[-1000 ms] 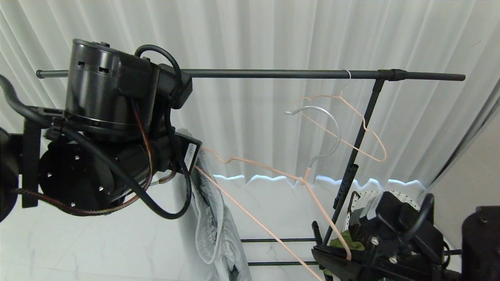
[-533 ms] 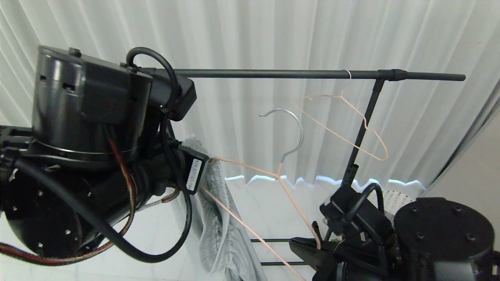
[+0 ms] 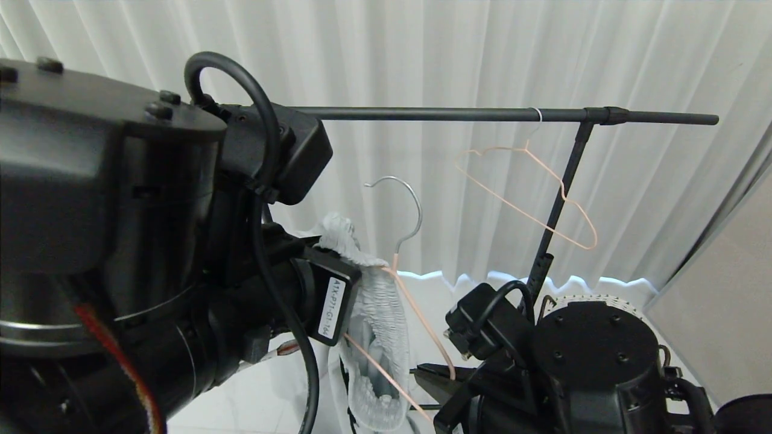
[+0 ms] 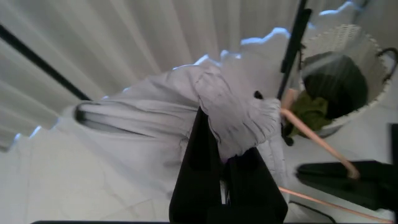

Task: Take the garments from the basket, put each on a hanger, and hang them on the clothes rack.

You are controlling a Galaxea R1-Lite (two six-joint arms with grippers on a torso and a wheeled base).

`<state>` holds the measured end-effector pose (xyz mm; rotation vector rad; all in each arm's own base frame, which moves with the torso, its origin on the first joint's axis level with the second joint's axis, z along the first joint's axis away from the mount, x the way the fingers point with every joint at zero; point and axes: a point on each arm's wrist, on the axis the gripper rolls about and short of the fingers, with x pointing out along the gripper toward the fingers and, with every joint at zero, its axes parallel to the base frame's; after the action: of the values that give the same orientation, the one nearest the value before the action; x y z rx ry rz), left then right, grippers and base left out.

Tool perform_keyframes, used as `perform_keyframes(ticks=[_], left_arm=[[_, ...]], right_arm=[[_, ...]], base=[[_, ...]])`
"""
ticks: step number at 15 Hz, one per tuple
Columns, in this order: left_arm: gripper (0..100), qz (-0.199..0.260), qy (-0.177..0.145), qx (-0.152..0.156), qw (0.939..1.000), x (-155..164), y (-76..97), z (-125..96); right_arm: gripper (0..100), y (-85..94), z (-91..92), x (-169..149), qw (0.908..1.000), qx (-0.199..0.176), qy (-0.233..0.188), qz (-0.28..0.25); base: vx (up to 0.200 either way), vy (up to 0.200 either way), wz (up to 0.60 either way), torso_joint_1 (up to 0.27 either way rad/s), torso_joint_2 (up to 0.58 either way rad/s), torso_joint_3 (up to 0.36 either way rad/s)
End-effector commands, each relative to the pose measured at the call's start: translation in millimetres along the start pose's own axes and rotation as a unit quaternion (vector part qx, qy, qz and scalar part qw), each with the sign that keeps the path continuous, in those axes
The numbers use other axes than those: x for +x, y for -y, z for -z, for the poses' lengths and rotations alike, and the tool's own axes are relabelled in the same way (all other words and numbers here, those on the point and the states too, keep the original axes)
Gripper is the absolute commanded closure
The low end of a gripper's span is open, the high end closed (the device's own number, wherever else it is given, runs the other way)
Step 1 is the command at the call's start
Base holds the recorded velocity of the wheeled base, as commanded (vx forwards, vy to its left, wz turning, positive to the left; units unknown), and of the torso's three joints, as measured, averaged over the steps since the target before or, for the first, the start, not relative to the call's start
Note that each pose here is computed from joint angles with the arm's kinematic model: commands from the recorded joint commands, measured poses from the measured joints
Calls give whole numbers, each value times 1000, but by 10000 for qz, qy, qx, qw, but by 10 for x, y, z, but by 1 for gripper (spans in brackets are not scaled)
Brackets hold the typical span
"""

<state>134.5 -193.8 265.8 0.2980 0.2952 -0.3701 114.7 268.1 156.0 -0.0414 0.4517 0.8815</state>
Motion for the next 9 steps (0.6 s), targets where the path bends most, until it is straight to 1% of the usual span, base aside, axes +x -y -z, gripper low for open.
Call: perform_keyframes(ticks=[1,2,4,6,7,9], left_arm=[[100,164,32,28,9999,-35,45,-2],[100,179,26,33,9998,-34,47,2],[100,180,38,16,9998,-48,35,3],[100,187,-13,43,9998,-62,19,56],[100,254,-71,84,9996,-82,4,130],[100,283,-128,124,9994,-110,-19,204]], right_arm=[[100,-33,17,77,10000,-15,18,-24],[100,-52,15,76,10000,-13,73,-60],[100,-59,-3,56,9997,-6,196,155],[100,-45,-34,31,9987,39,360,372],[100,-45,-76,5,9975,85,545,440],[100,-48,-126,-39,9962,115,718,473]], base=[[0,0,0,0,0,0],[0,0,0,0,0,0],[0,0,0,0,0,0],[0,0,0,0,0,0],[0,0,0,0,0,0],[0,0,0,0,0,0]])
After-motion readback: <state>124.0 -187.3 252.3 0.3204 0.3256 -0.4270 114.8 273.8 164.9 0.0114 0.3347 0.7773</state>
